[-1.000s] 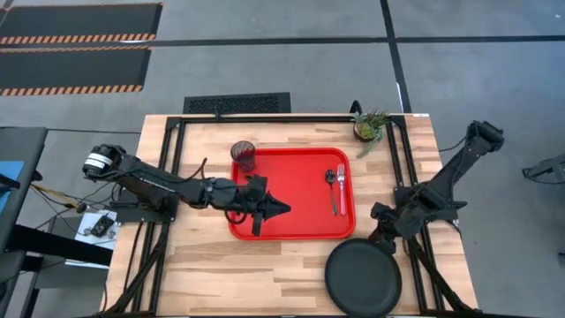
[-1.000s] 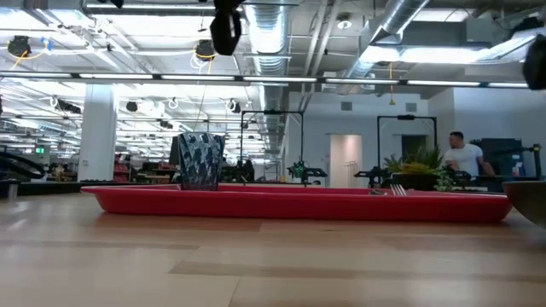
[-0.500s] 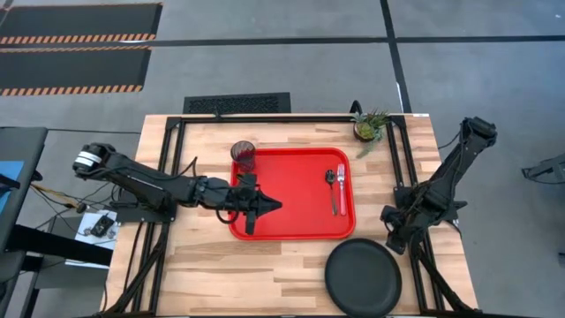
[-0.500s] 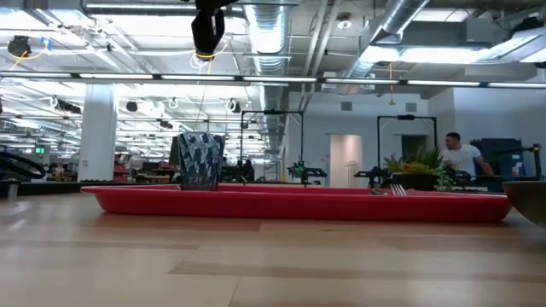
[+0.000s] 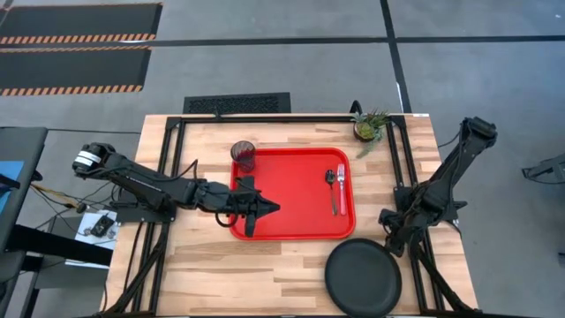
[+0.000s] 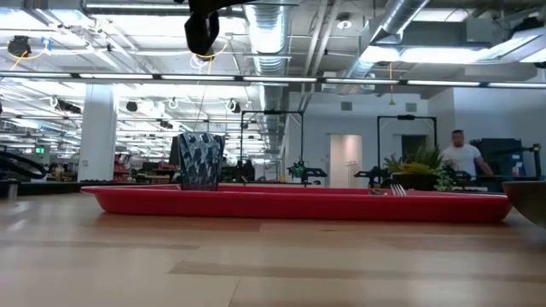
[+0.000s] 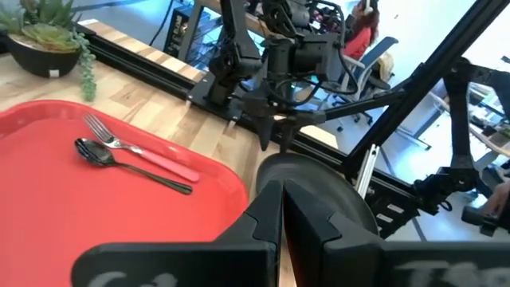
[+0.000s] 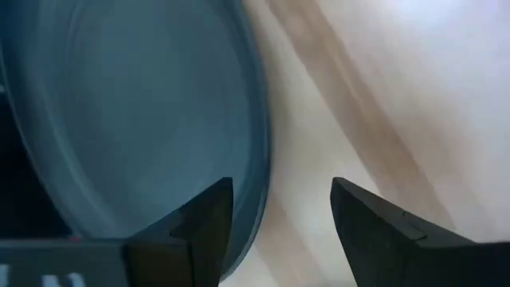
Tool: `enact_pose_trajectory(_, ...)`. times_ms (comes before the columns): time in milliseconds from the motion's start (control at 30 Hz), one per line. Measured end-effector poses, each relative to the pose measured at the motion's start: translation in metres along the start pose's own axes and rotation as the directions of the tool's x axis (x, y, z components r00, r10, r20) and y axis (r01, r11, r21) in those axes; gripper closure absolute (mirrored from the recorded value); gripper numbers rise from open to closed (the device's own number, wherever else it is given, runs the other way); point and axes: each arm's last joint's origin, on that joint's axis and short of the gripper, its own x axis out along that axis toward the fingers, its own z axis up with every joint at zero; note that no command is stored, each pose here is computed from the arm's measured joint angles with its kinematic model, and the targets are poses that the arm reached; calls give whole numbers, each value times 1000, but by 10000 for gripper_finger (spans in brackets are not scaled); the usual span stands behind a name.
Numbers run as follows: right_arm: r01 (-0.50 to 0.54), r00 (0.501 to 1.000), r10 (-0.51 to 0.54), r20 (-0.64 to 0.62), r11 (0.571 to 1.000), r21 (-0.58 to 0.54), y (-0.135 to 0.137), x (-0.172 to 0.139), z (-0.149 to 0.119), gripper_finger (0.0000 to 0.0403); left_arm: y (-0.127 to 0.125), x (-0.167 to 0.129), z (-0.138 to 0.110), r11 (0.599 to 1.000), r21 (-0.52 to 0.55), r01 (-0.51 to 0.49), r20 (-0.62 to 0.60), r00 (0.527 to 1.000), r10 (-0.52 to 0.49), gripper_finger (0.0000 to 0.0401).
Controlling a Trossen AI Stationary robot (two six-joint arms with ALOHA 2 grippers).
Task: Pick and place plate/cup/fork/spoon on tray
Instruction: Put the black plate to the left of the black spoon on the red tray
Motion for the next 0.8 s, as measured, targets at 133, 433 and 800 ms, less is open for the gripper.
enact_pose_trajectory(133,45,999,-45,-2,999,-3,-1,5,0,176,-1,0,-1,1000,3,-21,6,1000,21,401)
enact_pose_trajectory(433,80,997,-80,-4,997,-4,4,20,0,191,0,0,-2,1000,5,-25,0,1000,25,401)
enact_pose_trajectory(800,68,996,-68,-56,998,-3,9,30,-2,313,0,0,-2,1000,6,-27,-3,1000,27,401)
